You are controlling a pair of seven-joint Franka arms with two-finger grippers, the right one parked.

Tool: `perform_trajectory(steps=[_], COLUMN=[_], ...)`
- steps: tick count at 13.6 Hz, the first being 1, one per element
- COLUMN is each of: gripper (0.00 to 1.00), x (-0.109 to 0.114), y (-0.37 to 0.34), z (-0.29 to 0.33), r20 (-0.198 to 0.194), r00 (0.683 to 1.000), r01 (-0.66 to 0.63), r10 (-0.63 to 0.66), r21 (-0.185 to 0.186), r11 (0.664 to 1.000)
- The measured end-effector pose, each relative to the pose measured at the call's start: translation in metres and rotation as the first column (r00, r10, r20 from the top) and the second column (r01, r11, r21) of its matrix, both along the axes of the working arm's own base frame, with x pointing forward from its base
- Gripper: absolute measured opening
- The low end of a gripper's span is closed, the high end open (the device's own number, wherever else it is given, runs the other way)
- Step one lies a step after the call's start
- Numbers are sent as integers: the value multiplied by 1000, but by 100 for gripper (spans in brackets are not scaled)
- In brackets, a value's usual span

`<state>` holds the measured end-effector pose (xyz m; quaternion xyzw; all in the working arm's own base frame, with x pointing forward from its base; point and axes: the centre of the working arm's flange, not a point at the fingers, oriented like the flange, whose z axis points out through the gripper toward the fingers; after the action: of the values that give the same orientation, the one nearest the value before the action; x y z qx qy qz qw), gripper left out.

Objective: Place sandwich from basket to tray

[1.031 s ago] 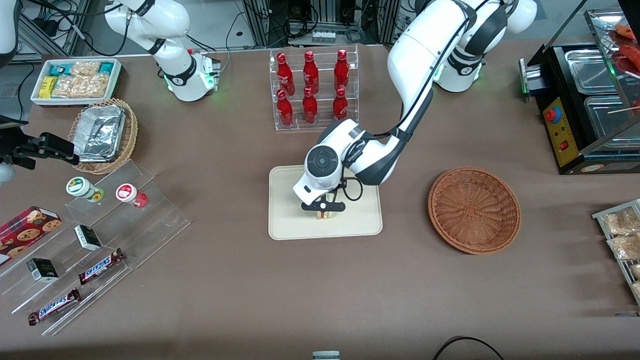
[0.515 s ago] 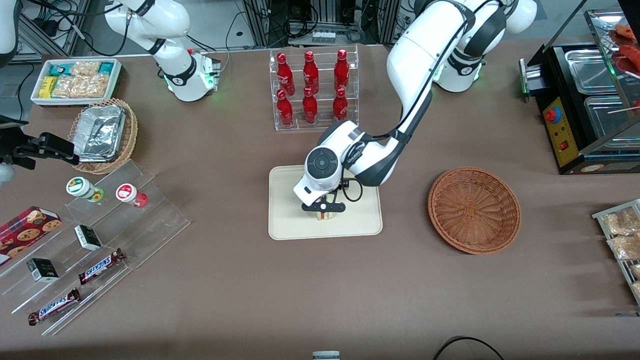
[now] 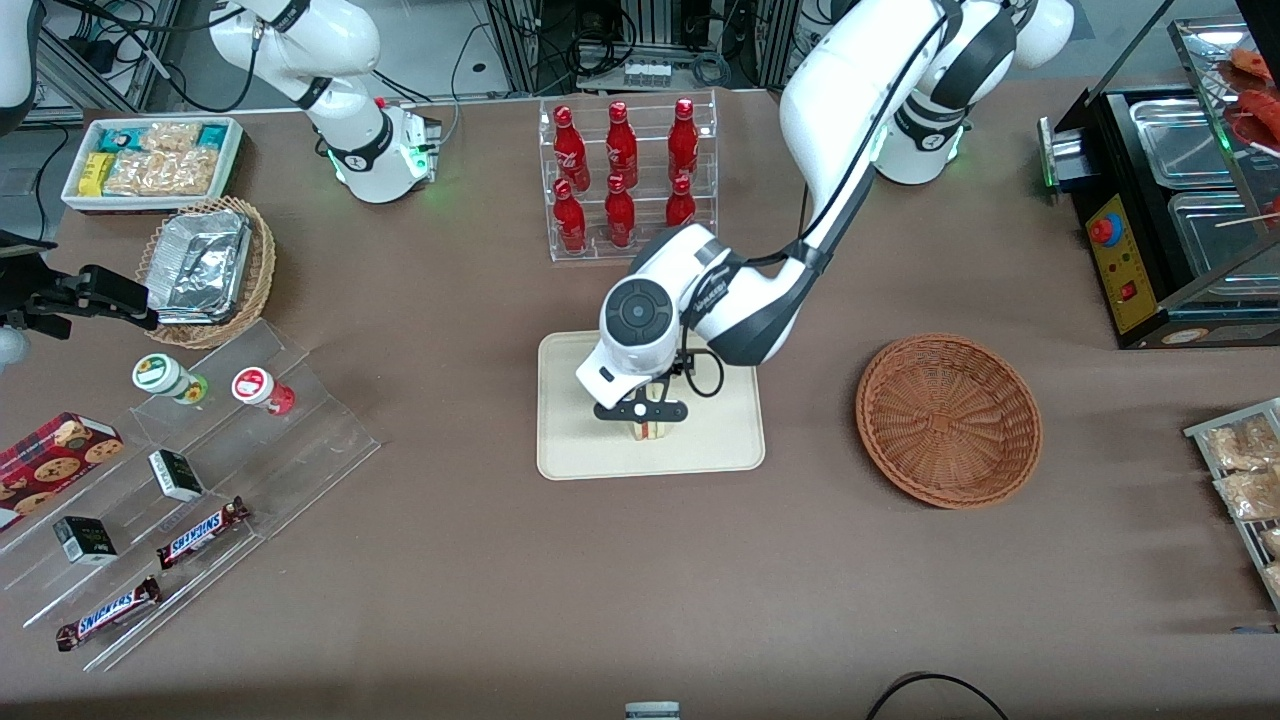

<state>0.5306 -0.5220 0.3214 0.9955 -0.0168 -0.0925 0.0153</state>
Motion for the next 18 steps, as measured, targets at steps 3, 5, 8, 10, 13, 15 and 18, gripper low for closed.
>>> perform_trajectory(steps=[3,5,8,10,13,15,18], gripper=[100,100,100,100,100,100,100], x=[4,5,28,45,64,75,85], y=[8,17,64,107,161,205,273], z=[50,79,122,141,153,162,178], r20=[28,43,52,27,0,-3,-14], r00=[1000,999,998,1000,1000,1000,999], r01=[-5,6,32,17,-10,14,40], r10=[6,-5,-31,-17,10,-14,-40], r21=[-15,-19,-19,-2,14,6,-4], r11=[1000,1000,999,1000,1000,1000,999])
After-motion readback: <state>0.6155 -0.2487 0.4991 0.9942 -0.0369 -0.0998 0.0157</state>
